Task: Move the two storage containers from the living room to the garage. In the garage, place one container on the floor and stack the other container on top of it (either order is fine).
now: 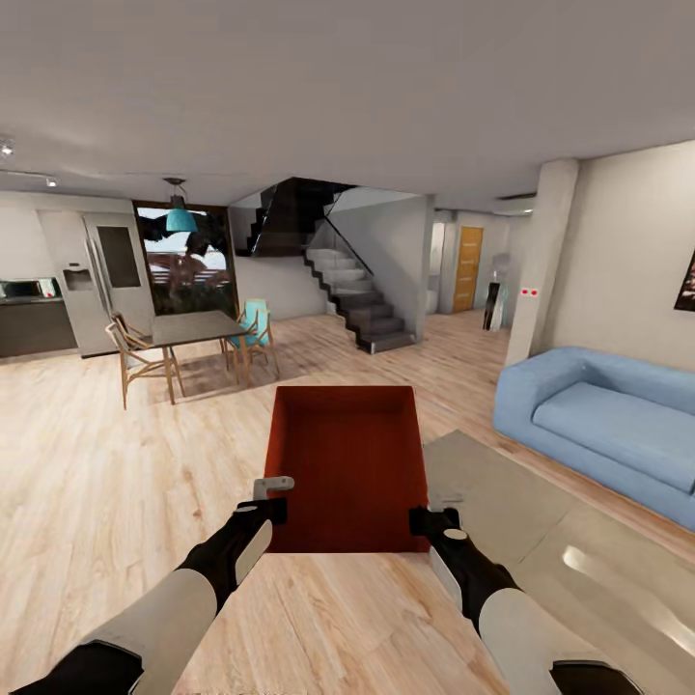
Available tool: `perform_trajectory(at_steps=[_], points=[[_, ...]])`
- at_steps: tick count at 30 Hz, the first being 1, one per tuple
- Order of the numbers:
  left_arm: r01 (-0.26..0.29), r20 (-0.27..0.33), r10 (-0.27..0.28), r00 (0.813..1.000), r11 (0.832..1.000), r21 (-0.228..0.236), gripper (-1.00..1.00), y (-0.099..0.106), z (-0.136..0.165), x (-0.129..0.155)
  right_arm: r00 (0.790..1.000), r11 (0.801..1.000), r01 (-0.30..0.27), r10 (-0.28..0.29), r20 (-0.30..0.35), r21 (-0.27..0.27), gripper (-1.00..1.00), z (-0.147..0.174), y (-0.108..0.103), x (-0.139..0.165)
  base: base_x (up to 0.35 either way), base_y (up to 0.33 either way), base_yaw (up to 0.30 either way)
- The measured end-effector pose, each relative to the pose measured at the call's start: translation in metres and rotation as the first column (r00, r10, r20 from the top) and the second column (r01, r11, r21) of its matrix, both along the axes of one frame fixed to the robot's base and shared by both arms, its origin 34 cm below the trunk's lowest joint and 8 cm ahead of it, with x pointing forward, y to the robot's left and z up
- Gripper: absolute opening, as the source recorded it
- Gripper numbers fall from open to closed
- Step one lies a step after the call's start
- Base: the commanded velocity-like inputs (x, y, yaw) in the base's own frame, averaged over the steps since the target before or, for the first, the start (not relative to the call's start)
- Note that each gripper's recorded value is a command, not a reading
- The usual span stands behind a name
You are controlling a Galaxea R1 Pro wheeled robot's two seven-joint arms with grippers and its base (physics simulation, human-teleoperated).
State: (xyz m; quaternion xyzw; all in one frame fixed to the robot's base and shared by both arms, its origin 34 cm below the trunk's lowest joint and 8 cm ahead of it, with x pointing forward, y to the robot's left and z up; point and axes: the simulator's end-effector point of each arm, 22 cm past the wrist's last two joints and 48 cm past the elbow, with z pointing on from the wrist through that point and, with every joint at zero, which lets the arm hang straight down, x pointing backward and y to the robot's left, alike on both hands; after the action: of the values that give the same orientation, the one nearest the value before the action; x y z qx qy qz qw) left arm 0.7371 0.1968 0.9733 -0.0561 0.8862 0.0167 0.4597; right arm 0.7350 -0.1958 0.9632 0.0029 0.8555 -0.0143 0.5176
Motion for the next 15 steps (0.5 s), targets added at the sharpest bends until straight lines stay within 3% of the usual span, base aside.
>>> perform_trajectory(at_steps=[15], points=[[0.000, 0.000, 0.000, 1.000, 1.000, 0.000, -1.00, 0.0000, 0.0002, 0.0001, 1.000, 1.000, 0.000, 0.000, 0.000, 0.000, -1.00, 0.0001, 0.0000, 0.0001, 0.000, 0.000, 0.275]])
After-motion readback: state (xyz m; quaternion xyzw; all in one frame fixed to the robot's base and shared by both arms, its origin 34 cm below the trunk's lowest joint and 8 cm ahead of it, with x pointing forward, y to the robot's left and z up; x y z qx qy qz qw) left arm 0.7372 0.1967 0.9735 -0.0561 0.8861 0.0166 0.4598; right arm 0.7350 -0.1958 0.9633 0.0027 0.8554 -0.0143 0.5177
